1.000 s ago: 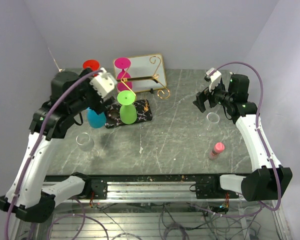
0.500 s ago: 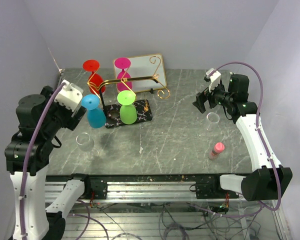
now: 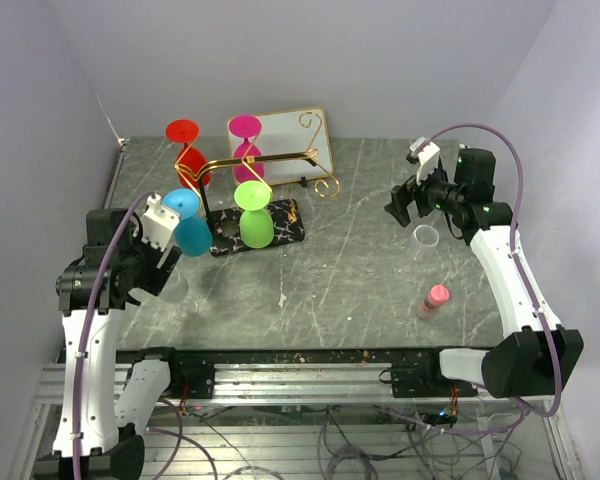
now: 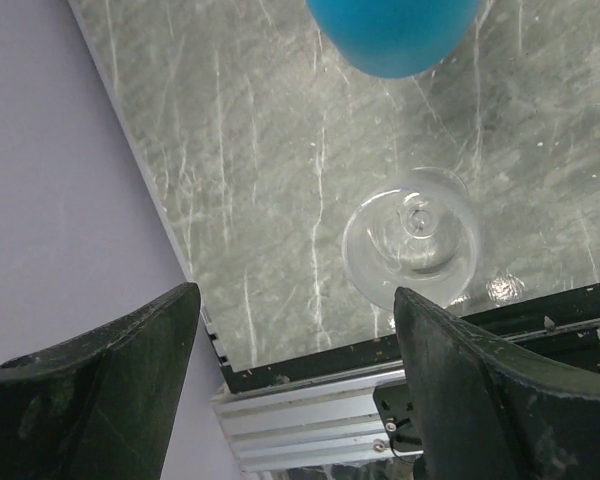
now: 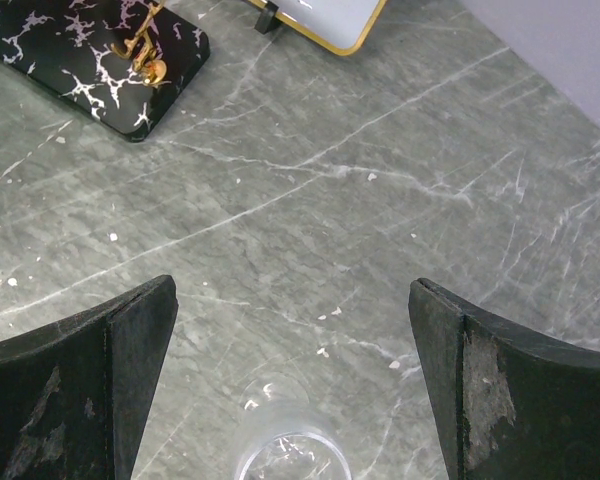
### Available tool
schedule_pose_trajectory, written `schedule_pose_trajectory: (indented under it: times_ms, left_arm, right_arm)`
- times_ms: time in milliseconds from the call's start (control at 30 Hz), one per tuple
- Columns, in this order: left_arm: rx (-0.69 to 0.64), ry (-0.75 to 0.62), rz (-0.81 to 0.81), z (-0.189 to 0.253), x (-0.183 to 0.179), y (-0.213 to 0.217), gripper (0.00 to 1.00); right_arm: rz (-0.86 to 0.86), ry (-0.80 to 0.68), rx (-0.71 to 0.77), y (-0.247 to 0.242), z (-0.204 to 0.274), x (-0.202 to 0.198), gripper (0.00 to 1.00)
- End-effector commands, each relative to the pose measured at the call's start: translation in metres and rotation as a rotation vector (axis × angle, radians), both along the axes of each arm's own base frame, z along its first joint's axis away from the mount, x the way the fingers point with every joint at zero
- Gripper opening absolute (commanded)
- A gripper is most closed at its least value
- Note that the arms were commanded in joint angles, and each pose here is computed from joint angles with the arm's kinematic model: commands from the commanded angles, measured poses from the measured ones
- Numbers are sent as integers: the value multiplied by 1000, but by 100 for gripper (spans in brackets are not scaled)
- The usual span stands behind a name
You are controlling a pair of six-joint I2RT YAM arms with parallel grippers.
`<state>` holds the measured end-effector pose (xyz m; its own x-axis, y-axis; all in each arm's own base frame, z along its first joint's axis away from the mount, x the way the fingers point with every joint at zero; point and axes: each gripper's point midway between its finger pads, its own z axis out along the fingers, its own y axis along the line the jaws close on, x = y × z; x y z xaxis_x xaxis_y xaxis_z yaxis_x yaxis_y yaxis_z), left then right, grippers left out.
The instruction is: Place the wine glass upside down on the wine glass rack
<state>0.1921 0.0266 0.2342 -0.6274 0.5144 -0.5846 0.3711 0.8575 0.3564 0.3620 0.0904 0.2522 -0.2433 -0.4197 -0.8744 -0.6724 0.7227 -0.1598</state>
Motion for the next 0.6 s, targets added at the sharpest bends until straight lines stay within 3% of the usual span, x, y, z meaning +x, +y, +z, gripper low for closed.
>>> schedule_pose_trajectory:
  times_ms: [0, 567]
  left_arm:
    - [-43, 21, 75, -13, 3, 4, 85]
    - [-100, 145, 53, -55, 17, -4, 50]
  right_arm:
    - [3, -20, -8, -1, 7, 3, 100]
    - [6, -1, -32, -2, -1, 4, 100]
